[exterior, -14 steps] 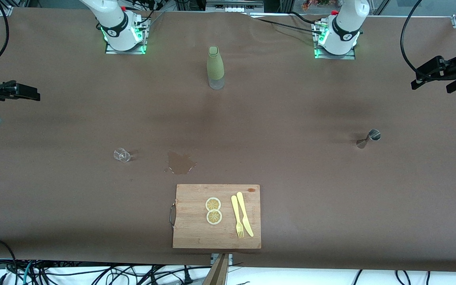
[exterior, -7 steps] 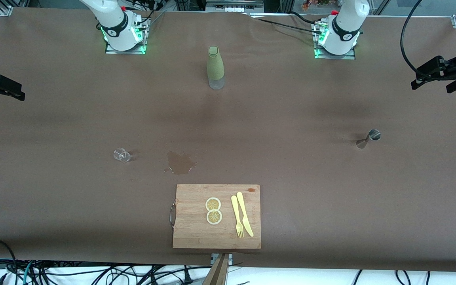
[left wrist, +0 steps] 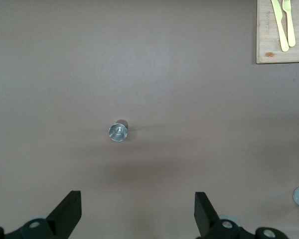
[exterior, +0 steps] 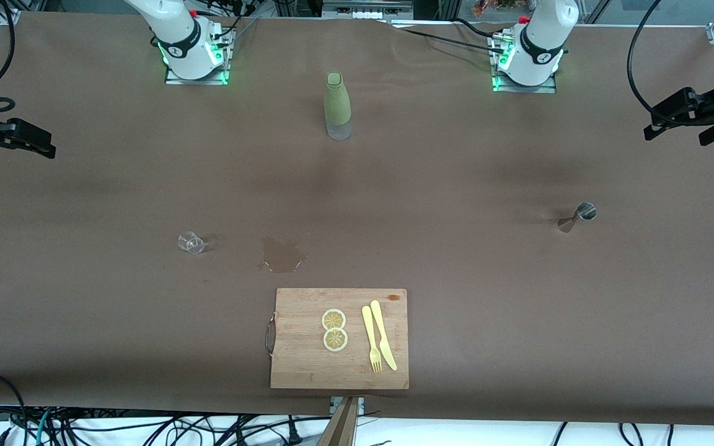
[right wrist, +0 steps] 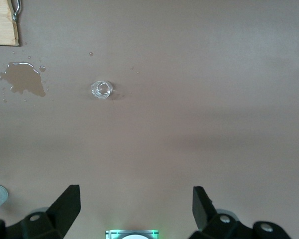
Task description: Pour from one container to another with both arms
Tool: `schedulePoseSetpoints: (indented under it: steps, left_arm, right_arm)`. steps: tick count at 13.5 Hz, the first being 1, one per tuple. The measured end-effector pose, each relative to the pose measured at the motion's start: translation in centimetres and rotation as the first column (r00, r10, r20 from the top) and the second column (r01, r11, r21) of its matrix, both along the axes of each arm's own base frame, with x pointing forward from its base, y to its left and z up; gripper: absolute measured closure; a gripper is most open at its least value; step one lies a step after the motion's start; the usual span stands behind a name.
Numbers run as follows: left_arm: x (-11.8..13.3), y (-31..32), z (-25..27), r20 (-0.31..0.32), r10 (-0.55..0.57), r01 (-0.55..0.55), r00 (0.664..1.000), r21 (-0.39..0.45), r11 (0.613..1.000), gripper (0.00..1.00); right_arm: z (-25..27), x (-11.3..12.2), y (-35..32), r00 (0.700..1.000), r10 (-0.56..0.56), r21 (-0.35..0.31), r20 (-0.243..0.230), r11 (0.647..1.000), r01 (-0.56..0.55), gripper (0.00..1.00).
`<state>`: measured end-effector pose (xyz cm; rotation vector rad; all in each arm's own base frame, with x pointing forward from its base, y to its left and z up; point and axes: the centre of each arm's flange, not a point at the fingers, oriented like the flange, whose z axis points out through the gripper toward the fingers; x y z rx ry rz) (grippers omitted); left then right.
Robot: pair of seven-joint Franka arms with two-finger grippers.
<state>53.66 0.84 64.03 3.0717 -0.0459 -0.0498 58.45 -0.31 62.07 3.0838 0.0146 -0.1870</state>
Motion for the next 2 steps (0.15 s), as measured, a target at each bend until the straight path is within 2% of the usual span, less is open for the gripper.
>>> schedulePoseSetpoints:
  steps: [2]
  left_arm:
    - [0.00,0.13,0.00,0.000,0.002,-0.002,1.000,0.000,1.000,0.00]
  right_arm:
    - [-0.15,0.04,0.13,1.000,-0.007,0.010,-0.001,1.000,0.007,0.00]
